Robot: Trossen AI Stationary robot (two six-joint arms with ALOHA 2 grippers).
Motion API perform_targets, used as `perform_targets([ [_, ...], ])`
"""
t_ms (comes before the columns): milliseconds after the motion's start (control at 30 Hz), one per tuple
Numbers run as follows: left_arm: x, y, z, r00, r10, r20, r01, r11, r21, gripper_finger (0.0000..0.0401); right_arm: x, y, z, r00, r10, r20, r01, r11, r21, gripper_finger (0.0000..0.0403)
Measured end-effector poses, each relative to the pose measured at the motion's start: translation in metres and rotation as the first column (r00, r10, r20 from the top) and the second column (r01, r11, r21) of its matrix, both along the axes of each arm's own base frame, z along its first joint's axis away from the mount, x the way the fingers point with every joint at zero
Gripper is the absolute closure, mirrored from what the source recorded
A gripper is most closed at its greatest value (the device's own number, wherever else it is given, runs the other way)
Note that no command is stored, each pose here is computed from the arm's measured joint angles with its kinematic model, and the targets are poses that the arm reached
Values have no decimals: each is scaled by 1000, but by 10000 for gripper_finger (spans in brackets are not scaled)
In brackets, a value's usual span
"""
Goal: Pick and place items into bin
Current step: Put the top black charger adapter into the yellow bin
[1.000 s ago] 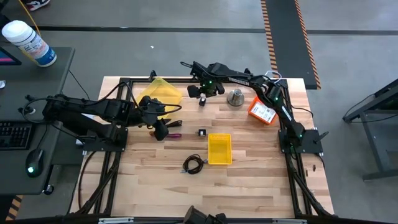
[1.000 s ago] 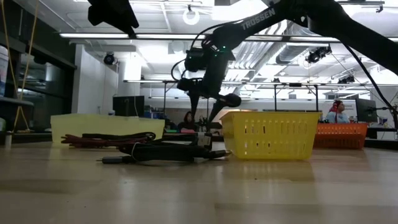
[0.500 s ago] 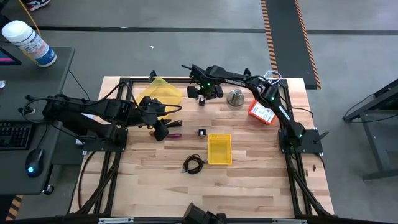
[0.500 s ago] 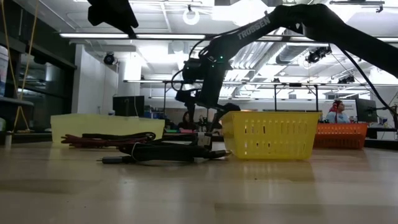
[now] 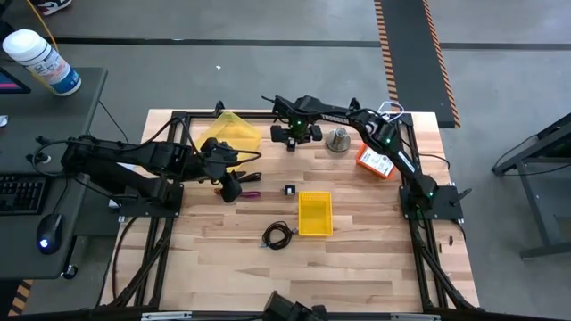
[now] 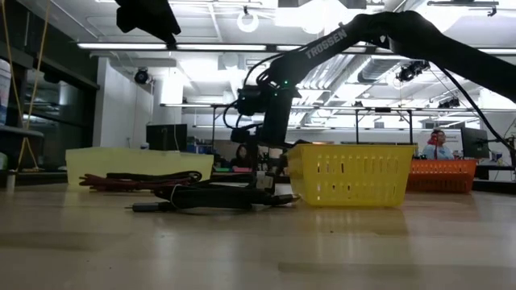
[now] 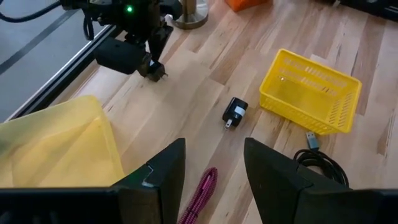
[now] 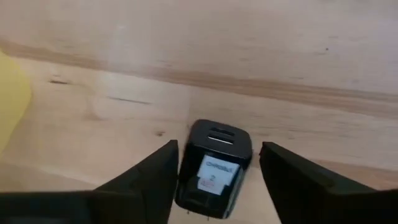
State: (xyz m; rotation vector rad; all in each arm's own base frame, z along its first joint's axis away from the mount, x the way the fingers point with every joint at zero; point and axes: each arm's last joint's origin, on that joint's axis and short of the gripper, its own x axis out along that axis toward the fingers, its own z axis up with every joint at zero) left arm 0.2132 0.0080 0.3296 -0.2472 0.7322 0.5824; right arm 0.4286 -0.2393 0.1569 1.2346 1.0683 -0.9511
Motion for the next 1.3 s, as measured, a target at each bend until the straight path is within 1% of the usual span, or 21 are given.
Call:
perform_targets([
  [67, 0, 0, 0, 1000, -1, 0, 1, 1000, 1, 249, 1, 0, 0, 1000, 6, 1, -6, 1000, -14, 213],
  [200, 0, 0, 0, 1000, -1, 0, 1, 1000, 2, 249, 1, 0, 0, 1000, 25, 3, -25, 1000, -11, 264],
  [233, 0, 0, 0, 1000, 0, 0, 0, 1000, 4, 249, 1, 0, 0, 1000, 27, 1, -27, 1000, -11, 268],
  [400, 0, 0, 0, 1000, 4, 1, -4, 1000, 8, 249, 0, 0, 0, 998, 58, 5, -58, 998, -9, 268],
  [600, 0, 1, 0, 1000, 11, 1, -11, 1000, 16, 249, -2, 5, 4, 994, 109, 4, -109, 993, 36, 268],
  [667, 0, 1, 0, 1000, 14, 1, -14, 1000, 20, 249, -3, 8, 9, 990, 141, -12, -141, 989, 44, 268],
  [767, 0, 1, 0, 1000, 16, 1, -16, 1000, 22, 249, -4, 13, 25, 977, 212, -29, -211, 976, 44, 268],
  [833, 0, 1, 0, 1000, 16, 1, -16, 1000, 22, 249, -3, 18, 39, 960, 276, -40, -275, 961, 43, 268],
  [900, 0, 1, 0, 1000, 16, 1, -16, 1000, 22, 249, -1, 28, 56, 933, 356, -49, -355, 934, 32, 268],
  [967, 0, 1, 0, 1000, 16, 0, -16, 1000, 22, 249, -1, 42, 73, 894, 439, -89, -438, 899, 26, 268],
  [1033, 0, 1, 0, 1000, 16, -1, -16, 1000, 22, 249, -3, 59, 84, 852, 508, -130, -510, 860, 15, 268],
  [1133, 0, 1, 0, 1000, 16, -3, -16, 1000, 22, 249, -12, 83, 90, 810, 559, -179, -560, 827, 50, 268],
  [1200, 0, 1, 0, 1000, 16, -4, -16, 1000, 22, 249, -16, 97, 96, 785, 584, -207, -591, 806, 34, 268],
  [1300, 0, 1, 0, 1000, 16, -4, -16, 1000, 22, 249, -25, 117, 111, 771, 603, -203, -613, 790, 16, 268],
])
